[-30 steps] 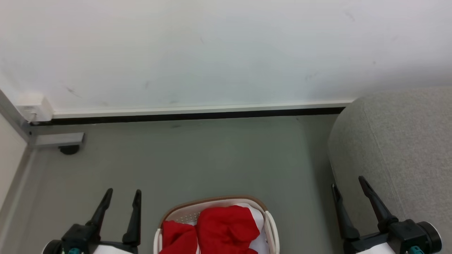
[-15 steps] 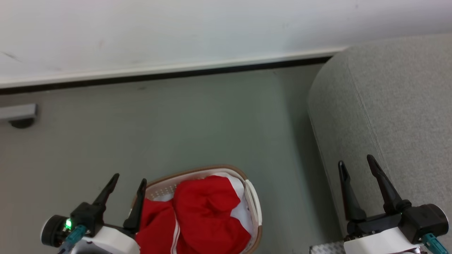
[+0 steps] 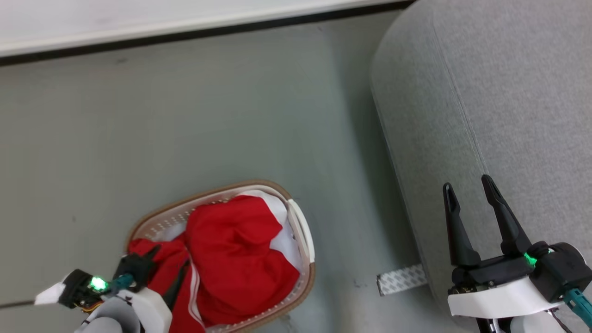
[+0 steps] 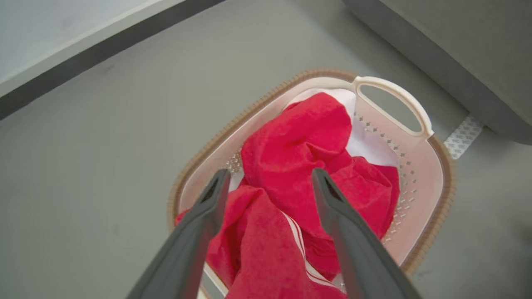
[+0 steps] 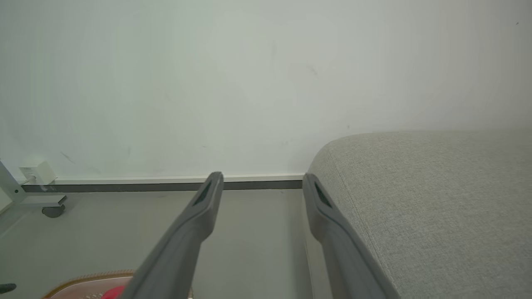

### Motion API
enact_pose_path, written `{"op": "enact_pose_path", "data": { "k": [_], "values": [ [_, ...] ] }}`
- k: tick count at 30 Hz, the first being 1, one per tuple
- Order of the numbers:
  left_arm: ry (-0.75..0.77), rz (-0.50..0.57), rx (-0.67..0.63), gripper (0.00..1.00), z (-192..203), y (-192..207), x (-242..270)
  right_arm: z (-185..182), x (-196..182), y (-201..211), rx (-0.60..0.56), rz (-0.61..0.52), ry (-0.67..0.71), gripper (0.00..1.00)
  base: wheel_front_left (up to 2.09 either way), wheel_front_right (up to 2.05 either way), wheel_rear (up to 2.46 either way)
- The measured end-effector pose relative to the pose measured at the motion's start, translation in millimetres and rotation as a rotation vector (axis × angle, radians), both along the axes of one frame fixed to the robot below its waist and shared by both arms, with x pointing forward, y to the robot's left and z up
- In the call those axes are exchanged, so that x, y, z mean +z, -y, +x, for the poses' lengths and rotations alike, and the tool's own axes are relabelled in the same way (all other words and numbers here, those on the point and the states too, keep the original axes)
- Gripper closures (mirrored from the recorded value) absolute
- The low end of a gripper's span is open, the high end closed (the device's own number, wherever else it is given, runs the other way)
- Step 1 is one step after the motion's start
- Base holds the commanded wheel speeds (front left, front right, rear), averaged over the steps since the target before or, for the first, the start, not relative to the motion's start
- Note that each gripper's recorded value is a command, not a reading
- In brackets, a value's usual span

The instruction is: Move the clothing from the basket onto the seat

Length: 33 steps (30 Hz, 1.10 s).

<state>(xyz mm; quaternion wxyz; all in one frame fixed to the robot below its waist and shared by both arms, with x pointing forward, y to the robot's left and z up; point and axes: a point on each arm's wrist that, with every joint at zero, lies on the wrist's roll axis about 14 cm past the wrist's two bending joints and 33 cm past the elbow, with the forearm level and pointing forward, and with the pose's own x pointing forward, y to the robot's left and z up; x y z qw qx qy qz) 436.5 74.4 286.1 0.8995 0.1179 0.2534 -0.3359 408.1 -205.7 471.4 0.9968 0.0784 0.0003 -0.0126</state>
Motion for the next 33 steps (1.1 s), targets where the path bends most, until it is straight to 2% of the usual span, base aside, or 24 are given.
{"op": "enact_pose_path", "data": {
  "k": [3,11,17,21,25,26,27,29,33],
  "values": [
    [-0.107,0.069,-0.066,0.00,-11,4,-31,4,-3,4,-0.008,-0.003,-0.008,0.00,0.00,0.00,0.00],
    [-0.261,0.251,-0.199,0.00,-16,-3,-84,9,-19,9,-0.024,0.010,-0.048,0.00,0.00,0.00,0.00],
    [-0.317,0.388,-0.362,0.00,-28,-2,-114,10,-27,14,-0.038,0.011,-0.072,0.00,0.00,0.00,0.00],
    [-0.353,0.517,-0.456,0.00,-35,-13,-132,9,-33,15,-0.043,0.013,-0.089,0.00,0.00,0.00,0.00],
    [-0.365,0.560,-0.534,0.00,-42,-9,-144,10,-37,17,-0.052,0.018,-0.101,0.00,0.00,0.00,0.00],
    [-0.368,0.566,-0.554,0.18,-45,-8,-147,10,-38,17,-0.053,0.018,-0.104,0.00,0.00,0.00,0.00],
    [-0.371,0.568,-0.569,0.49,-47,-7,-149,11,-39,18,-0.054,0.018,-0.106,0.00,0.00,0.00,0.00],
    [-0.377,0.570,-0.580,1.00,-48,-5,-153,11,-40,19,-0.056,0.016,-0.110,0.00,0.00,0.00,0.00],
    [-0.392,0.557,-0.581,1.00,-51,-2,-157,11,-44,20,-0.059,0.015,-0.119,0.00,0.00,0.00,0.00]
  ]
}}
